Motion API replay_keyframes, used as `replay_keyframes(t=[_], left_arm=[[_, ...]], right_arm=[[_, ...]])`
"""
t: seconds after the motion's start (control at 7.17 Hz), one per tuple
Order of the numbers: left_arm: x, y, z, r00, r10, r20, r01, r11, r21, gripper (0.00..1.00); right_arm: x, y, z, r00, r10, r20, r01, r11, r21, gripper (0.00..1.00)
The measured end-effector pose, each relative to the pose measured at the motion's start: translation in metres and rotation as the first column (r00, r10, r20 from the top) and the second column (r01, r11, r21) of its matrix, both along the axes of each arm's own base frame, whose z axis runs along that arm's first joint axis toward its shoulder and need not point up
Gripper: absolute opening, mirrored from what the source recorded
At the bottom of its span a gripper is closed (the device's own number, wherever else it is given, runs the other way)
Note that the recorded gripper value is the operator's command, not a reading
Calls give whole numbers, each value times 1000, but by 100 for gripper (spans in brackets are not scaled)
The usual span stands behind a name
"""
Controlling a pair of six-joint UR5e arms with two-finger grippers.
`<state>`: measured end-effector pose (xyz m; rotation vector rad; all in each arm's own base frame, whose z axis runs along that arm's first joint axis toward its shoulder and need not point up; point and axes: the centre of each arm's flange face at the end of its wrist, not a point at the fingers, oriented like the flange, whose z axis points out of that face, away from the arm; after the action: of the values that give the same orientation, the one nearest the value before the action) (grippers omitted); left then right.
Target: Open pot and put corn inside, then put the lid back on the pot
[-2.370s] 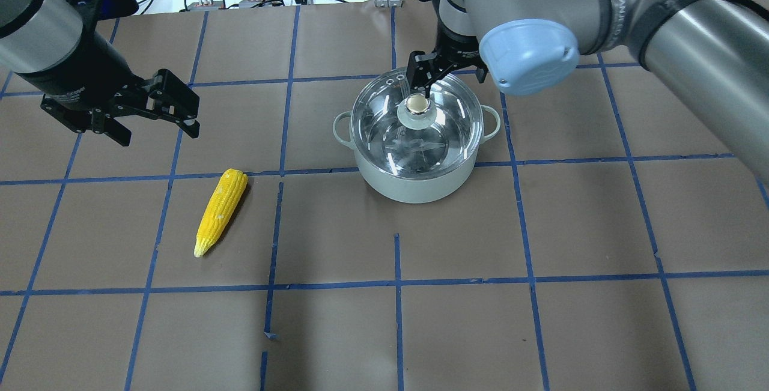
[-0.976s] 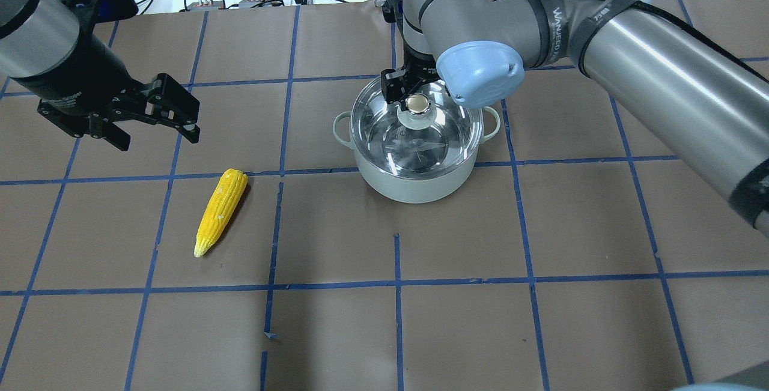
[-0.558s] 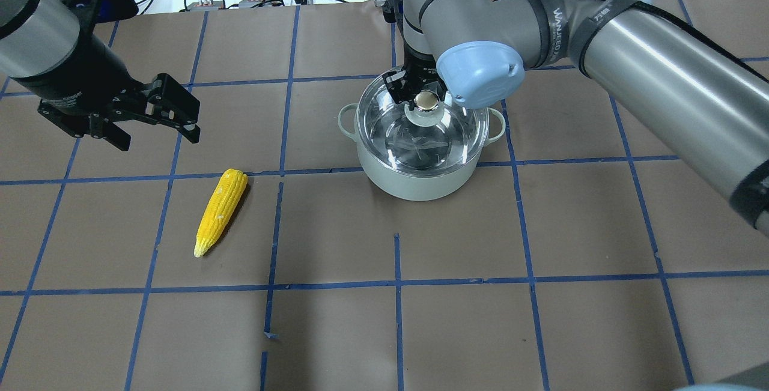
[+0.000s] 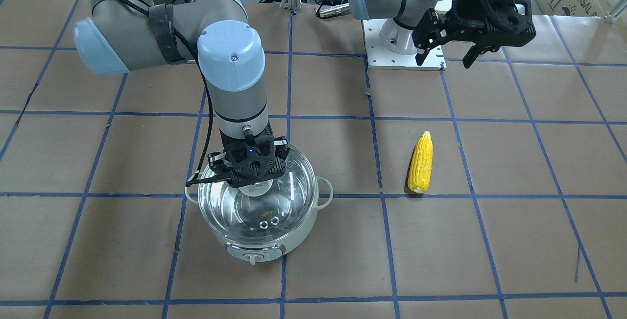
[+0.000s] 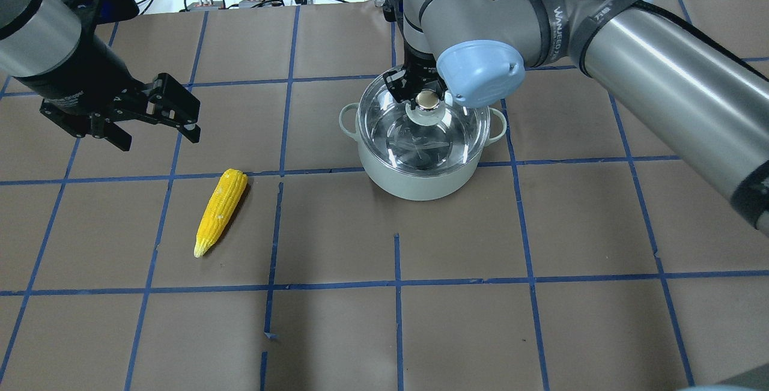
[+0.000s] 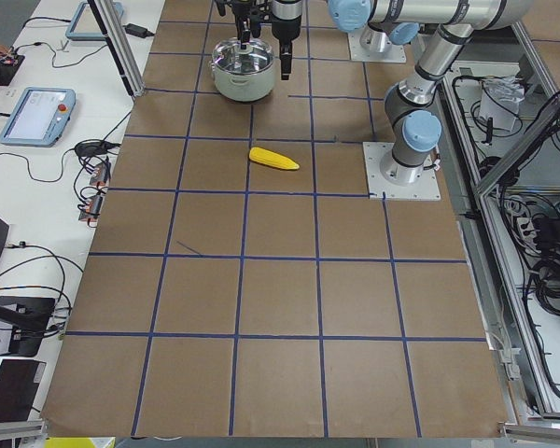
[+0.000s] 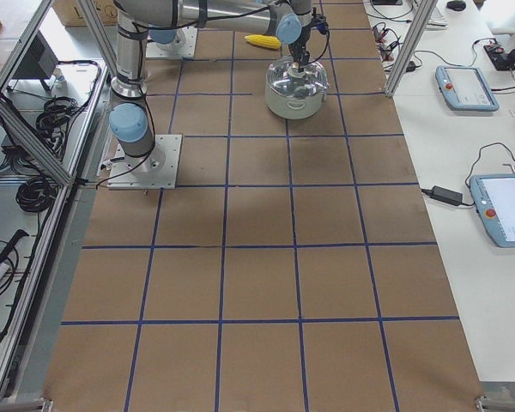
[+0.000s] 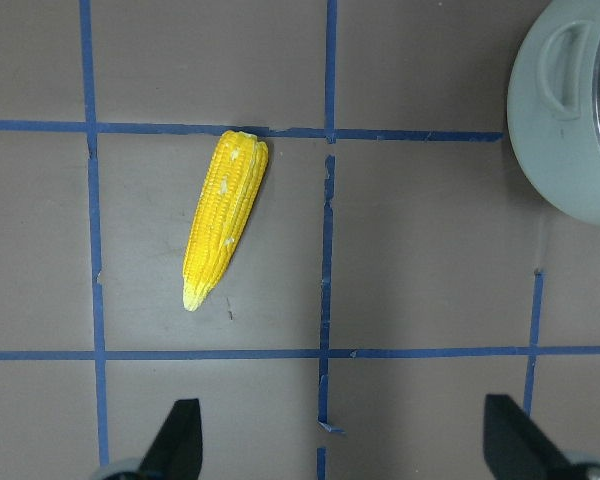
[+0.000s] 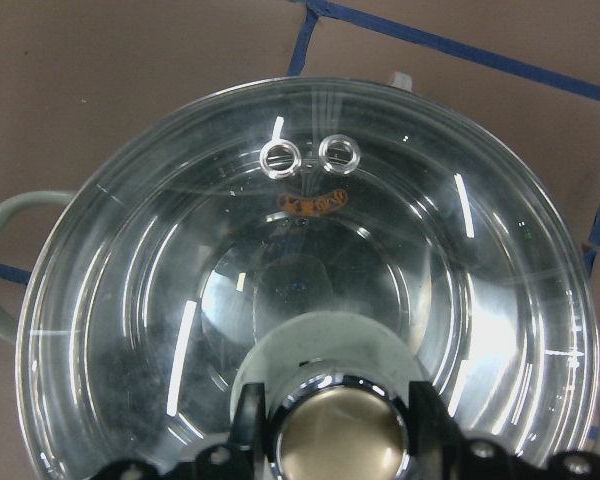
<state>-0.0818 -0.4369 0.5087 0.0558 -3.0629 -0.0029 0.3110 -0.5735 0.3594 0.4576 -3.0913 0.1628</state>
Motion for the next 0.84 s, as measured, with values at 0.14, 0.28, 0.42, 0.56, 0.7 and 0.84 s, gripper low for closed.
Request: replay_keyframes(t=[0.14,0.28,0.42,0.56,0.7,0.84], left_arm=[[1,-1,0,1000,1,0,-1,1000,0,100],[1,0,0,1000,2,0,-2,1000,-2,100],[1,0,1,1000,3,1,-3,1000,-3,100],[1,0,2,1000,3,1,-3,1000,-4,100],[1,1,2,1000,3,1,-3,1000,-4,100],[2,-1,-3,1000,-8,1,8,1000,3,100]], right_arm=[[0,0,3,1000,-4,1,4,1000,-2,43],[1,0,6,1000,-8,3,8,1000,-4,43],[0,1,10,1000,-10,5,10,1000,-9,43],[-1,4,21,1000,-11,7,11,1000,-15,43],[-6,6,41,1000,-16,-1,16,1000,-21,43],[-16,2,71,999,-29,-28,28,999,-39,43]])
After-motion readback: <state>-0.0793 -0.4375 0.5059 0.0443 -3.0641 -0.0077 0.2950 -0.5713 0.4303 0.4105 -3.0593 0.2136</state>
